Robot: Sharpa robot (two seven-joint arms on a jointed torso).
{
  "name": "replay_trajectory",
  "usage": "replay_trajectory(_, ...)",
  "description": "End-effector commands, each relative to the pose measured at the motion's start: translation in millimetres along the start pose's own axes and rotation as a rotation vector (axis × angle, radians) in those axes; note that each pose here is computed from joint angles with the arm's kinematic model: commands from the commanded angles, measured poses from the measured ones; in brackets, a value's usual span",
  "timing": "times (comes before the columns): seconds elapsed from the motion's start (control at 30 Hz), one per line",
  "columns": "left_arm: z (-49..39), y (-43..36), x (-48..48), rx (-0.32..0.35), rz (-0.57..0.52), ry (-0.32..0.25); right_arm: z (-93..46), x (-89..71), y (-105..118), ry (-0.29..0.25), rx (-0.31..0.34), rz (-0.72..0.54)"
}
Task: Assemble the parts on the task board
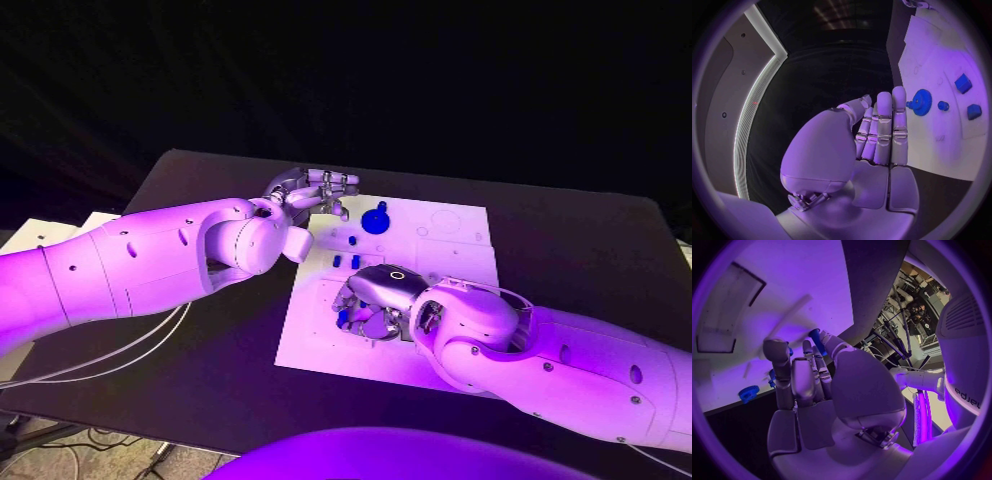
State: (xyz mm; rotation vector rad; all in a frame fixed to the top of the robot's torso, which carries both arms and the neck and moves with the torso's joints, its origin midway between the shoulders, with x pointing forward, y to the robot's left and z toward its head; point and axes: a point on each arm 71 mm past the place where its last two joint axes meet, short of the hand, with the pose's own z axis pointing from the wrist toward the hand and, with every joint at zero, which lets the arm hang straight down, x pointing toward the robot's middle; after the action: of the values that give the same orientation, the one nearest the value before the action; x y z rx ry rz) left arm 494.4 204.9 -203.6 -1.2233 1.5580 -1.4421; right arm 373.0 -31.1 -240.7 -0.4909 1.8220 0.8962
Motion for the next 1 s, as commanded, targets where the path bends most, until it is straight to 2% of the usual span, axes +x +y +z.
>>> replay_trajectory(0.03,0.5,-0.6,2.6,0.003,-0.002,0.021,-0.4,-2.7,2,-0.046,-0.012,0.022)
replay_trajectory(0.17,0.5,-0.5,2.6,0.002,-0.002,0.022,-3.1,-6.6,0,-0.108,-0.016,0.043)
replay_trajectory(0.3,0.3,-0.5,1.8,0.001,-0.002,0.021,-9.8,-8.3,-2,-0.137,-0.027,0.07)
replay_trajectory(0.47,0.3,-0.3,0.0,0.0,-0.002,0.018,-25.4,-13.3,-11,-0.13,-0.029,0.147)
replay_trajectory(0.6,0.0,-0.2,-1.4,-0.002,-0.001,0.017,-48.2,-24.0,-27,-0.127,0.009,0.251)
replay_trajectory(0.67,-0.1,-0.2,-2.5,-0.002,-0.001,0.015,-63.8,-32.8,-39,-0.133,0.043,0.279)
replay_trajectory(0.87,0.3,-0.8,-3.4,0.01,0.0,0.012,-95.3,-46.2,-63,-0.14,0.168,0.26)
replay_trajectory(1.0,1.0,-0.8,-2.4,0.014,-0.001,0.015,-117.2,-47.3,-85,-0.132,0.315,0.245)
